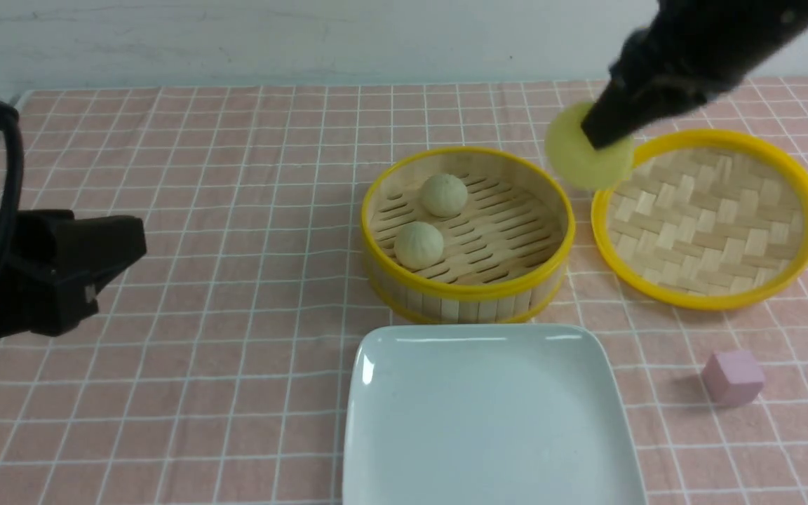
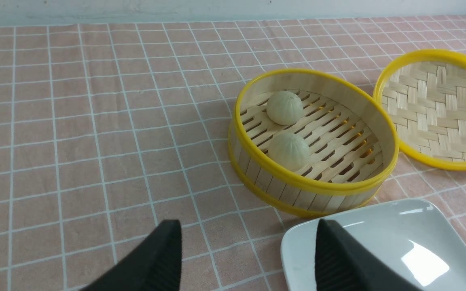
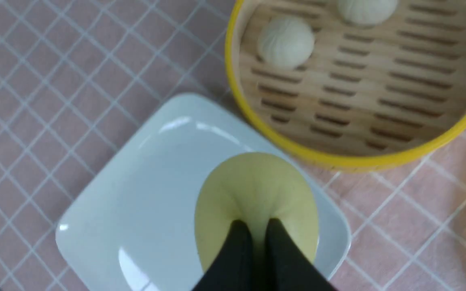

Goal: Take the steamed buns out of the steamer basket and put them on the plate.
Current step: Use the right arm to put the steamed stuffed bun into the plate

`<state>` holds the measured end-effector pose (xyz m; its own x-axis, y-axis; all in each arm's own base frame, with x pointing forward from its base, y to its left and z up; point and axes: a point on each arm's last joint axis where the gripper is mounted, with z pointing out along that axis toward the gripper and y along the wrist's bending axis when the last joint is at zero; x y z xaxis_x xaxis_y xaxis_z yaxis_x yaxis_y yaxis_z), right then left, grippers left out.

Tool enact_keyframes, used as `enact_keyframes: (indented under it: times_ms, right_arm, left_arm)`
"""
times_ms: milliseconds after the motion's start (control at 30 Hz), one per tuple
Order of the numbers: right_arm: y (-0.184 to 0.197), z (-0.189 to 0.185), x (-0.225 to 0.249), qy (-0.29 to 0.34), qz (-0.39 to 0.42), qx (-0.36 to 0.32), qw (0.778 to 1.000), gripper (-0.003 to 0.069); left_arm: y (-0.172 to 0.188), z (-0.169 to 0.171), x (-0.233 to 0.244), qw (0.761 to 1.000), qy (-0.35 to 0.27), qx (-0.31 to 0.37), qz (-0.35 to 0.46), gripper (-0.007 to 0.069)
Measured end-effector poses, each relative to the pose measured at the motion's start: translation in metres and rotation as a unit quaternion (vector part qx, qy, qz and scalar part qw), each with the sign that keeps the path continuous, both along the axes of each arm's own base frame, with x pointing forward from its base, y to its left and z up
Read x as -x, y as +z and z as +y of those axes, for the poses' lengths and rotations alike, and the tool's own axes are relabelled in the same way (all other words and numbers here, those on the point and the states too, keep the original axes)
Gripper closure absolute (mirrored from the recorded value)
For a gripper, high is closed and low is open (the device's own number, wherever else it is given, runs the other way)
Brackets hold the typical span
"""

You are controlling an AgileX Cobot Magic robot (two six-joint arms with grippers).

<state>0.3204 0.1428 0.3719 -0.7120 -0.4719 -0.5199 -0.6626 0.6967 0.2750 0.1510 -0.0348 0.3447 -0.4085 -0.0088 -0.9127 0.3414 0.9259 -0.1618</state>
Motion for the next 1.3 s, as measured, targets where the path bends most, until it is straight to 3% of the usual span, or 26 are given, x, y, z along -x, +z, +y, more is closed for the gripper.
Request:
enact_keyframes:
  times_ms: [167, 300, 533, 767, 1300]
  right_arm:
    - [-0.058, -0.001, 0.010, 0.050, 0.058, 0.024, 0.997, 0.0644]
    - [-0.106, -0.002, 0.016, 0.069, 0.057, 0.025, 0.996, 0.0644]
    - [-0.152, 0.001, 0.011, 0.081, 0.045, 0.016, 0.996, 0.0644]
    - [-0.171, 0.008, -0.002, 0.083, 0.025, -0.011, 0.996, 0.0644]
    - [-0.178, 0.007, -0.008, 0.099, -0.007, 0.011, 0.995, 0.0643]
  left_arm:
    - [0.000, 0.000, 0.000, 1.000, 0.000, 0.000, 0.000, 0.0172]
    - [0.000, 0.000, 0.000, 1.000, 0.000, 0.000, 0.000, 0.0172]
    - [0.000, 0.000, 0.000, 1.000, 0.000, 0.000, 0.000, 0.0172]
    - [0.000, 0.000, 0.000, 1.000, -0.002, 0.000, 0.002, 0.0172]
    - [-0.002, -0.002, 0.002, 1.000, -0.013, -0.001, 0.014, 0.0172]
